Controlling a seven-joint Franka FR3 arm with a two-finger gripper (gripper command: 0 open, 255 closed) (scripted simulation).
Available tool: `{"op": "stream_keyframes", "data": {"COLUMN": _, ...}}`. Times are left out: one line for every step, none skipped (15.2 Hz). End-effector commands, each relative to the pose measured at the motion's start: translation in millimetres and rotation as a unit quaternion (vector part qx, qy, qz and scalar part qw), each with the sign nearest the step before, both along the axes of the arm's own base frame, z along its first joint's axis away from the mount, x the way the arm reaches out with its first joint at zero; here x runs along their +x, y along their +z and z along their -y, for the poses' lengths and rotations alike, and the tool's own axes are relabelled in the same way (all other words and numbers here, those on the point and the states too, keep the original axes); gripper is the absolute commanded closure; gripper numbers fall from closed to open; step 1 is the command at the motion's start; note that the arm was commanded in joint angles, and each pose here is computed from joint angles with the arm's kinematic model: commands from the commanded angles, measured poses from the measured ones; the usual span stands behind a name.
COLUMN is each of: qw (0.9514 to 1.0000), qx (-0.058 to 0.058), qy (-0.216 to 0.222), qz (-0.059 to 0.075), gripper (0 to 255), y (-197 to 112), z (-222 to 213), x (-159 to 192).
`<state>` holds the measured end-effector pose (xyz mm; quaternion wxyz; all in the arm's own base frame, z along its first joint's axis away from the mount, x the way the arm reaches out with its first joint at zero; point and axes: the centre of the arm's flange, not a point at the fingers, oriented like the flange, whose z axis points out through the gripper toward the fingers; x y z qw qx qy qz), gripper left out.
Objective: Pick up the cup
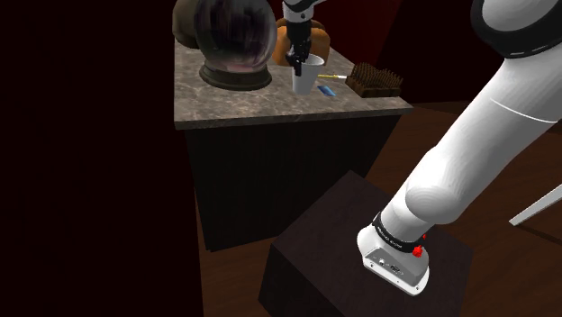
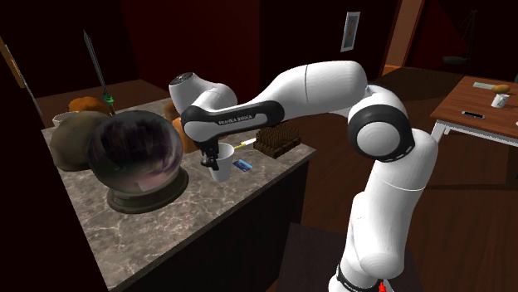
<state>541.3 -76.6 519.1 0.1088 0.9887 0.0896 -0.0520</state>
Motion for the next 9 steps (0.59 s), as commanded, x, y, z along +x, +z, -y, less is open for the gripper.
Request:
{"op": "stream_keyframes", "data": {"qw": 1.0, "qx": 0.0, "qy": 0.0, "qz": 0.0, "gripper": 255, "y": 8, "z": 0, "x": 0}}
{"op": "stream_keyframes", "data": {"qw": 1.0, "qx": 0.0, "qy": 0.0, "qz": 0.0, "gripper": 255, "y": 13, "z": 0, "x": 0}}
{"op": "stream_keyframes", "data": {"qw": 1.0, "qx": 0.0, "qy": 0.0, "qz": 0.0, "gripper": 255, "y": 19, "z": 0, "x": 0}}
{"op": "stream_keyframes", "data": {"qw": 1.0, "qx": 0.0, "qy": 0.0, "qz": 0.0, "gripper": 255, "y": 24, "z": 0, "x": 0}}
{"op": "stream_keyframes", "data": {"qw": 1.0, "qx": 0.0, "qy": 0.0, "qz": 0.0, "gripper": 255, "y": 29, "z": 0, "x": 0}}
{"op": "stream_keyframes", "data": {"qw": 1.0, "qx": 0.0, "qy": 0.0, "qz": 0.0, "gripper": 255, "y": 35, "z": 0, "x": 0}}
{"op": "stream_keyframes", "data": {"qw": 1.0, "qx": 0.0, "qy": 0.0, "qz": 0.0, "gripper": 255, "y": 40, "z": 0, "x": 0}}
{"op": "stream_keyframes", "data": {"qw": 1.0, "qx": 0.0, "qy": 0.0, "qz": 0.0, "gripper": 255, "y": 45, "z": 0, "x": 0}}
{"op": "stream_keyframes", "data": {"qw": 1.0, "qx": 0.0, "qy": 0.0, "qz": 0.0, "gripper": 255, "y": 50, "z": 0, "x": 0}}
